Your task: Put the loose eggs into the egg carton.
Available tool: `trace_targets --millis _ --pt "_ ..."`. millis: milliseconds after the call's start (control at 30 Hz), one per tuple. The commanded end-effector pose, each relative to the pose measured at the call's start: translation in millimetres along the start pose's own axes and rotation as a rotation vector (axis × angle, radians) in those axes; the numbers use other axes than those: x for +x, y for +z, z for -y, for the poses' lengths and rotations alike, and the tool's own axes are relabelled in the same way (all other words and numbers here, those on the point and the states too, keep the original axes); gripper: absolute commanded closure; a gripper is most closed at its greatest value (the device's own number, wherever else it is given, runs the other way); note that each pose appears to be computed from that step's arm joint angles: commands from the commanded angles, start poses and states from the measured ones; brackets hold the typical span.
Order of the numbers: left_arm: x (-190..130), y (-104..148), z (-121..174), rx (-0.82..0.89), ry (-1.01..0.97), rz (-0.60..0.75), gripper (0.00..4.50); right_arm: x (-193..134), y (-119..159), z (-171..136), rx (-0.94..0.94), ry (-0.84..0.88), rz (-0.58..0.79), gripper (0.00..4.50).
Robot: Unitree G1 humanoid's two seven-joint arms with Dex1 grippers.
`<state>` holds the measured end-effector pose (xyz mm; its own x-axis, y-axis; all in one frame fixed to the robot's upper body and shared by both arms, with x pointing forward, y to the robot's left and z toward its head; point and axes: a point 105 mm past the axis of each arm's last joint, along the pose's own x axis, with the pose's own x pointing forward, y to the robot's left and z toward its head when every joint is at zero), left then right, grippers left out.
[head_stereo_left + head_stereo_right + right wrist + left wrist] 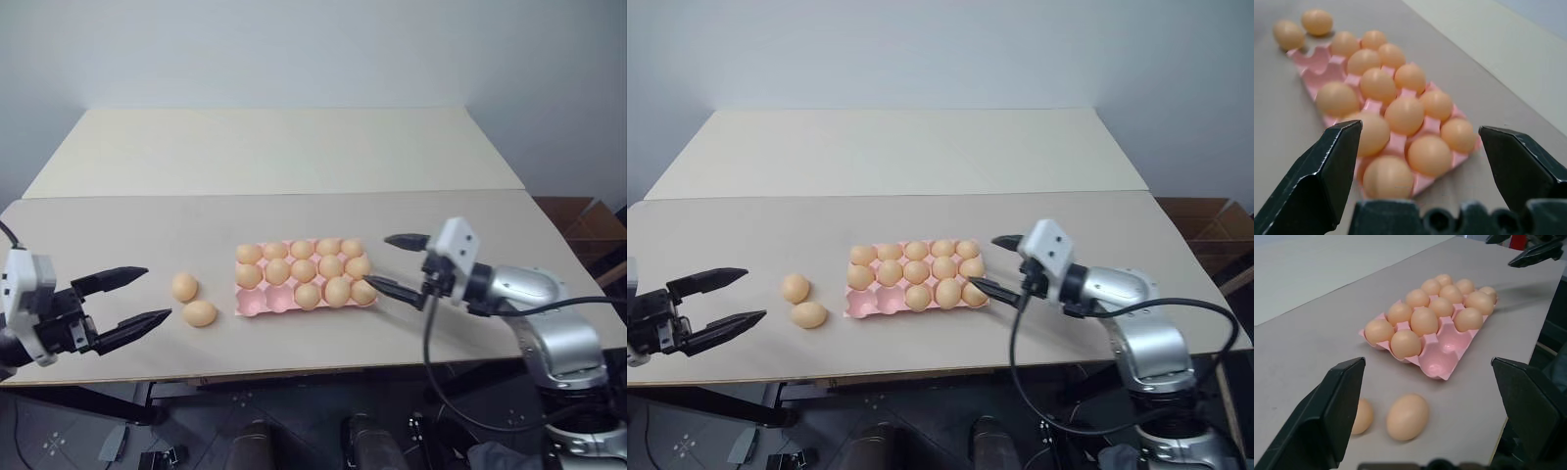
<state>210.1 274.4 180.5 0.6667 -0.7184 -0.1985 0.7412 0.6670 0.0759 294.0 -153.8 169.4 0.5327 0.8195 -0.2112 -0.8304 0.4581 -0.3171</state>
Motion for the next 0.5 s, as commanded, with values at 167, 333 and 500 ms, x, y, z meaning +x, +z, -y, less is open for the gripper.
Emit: trace_targets --millis 167,333,500 --pt "-15 -8 -3 -0.022 0.050 -0.025 0.00 -20 2 8 -0.055 0.036 0.038 0.03" --pt "1 -25 -2 0.014 0.047 -0.141 0.00 -18 8 0 -0.078 0.085 0.054 0.03" --pt "23 -42 0 0.031 0.045 -0.199 0.00 -21 15 -11 -0.089 0.166 0.070 0.03"
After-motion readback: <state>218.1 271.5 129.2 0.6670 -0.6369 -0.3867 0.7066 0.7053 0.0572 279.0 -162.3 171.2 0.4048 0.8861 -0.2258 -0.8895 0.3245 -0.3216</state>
